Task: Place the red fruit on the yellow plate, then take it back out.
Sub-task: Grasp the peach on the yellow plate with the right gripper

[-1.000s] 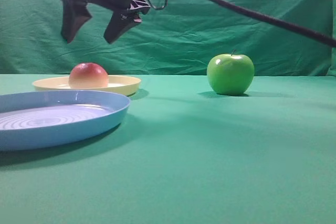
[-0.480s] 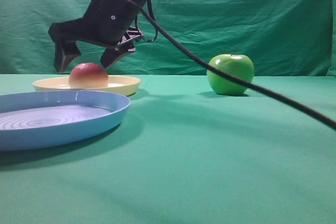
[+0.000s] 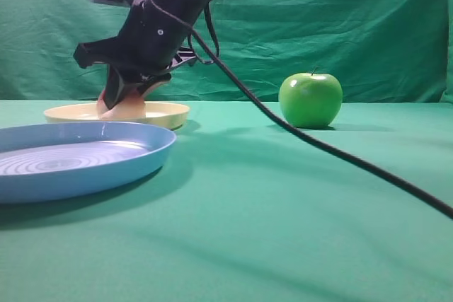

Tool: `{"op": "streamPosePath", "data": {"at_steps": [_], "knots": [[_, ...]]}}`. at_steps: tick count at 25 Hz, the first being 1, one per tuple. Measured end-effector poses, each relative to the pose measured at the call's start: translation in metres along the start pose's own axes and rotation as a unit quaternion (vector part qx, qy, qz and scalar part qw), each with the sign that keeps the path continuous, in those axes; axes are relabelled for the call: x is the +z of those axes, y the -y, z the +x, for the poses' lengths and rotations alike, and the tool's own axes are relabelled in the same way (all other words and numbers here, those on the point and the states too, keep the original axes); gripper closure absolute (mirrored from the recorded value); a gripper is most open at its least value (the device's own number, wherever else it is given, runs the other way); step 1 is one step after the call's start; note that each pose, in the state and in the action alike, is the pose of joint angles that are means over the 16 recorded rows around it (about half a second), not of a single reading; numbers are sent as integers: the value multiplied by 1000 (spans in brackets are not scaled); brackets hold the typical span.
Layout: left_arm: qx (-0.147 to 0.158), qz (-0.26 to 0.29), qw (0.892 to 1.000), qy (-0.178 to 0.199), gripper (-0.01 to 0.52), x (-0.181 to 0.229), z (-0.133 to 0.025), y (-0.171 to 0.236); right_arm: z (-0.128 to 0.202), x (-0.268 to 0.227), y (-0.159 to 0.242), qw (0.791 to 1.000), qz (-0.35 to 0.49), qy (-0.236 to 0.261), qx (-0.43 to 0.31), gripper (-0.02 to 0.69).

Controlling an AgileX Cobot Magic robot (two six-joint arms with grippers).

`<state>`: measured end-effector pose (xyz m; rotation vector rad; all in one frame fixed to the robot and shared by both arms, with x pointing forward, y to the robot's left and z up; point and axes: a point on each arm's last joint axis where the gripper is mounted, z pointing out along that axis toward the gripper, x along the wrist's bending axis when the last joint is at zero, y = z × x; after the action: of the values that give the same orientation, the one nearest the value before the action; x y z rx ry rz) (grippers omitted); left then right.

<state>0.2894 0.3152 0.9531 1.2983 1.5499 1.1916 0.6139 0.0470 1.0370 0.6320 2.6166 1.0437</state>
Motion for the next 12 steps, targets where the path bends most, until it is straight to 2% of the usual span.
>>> {"op": "streamPosePath", "data": {"at_steps": [6, 12], "knots": [[0, 0, 1000, 0, 514, 0, 0, 0, -19, -98, -18, 999, -4, 30, 21, 489], [1, 0, 1000, 0, 514, 0, 0, 0, -35, -191, -4, 994, 2, 80, 73, 499]]}}
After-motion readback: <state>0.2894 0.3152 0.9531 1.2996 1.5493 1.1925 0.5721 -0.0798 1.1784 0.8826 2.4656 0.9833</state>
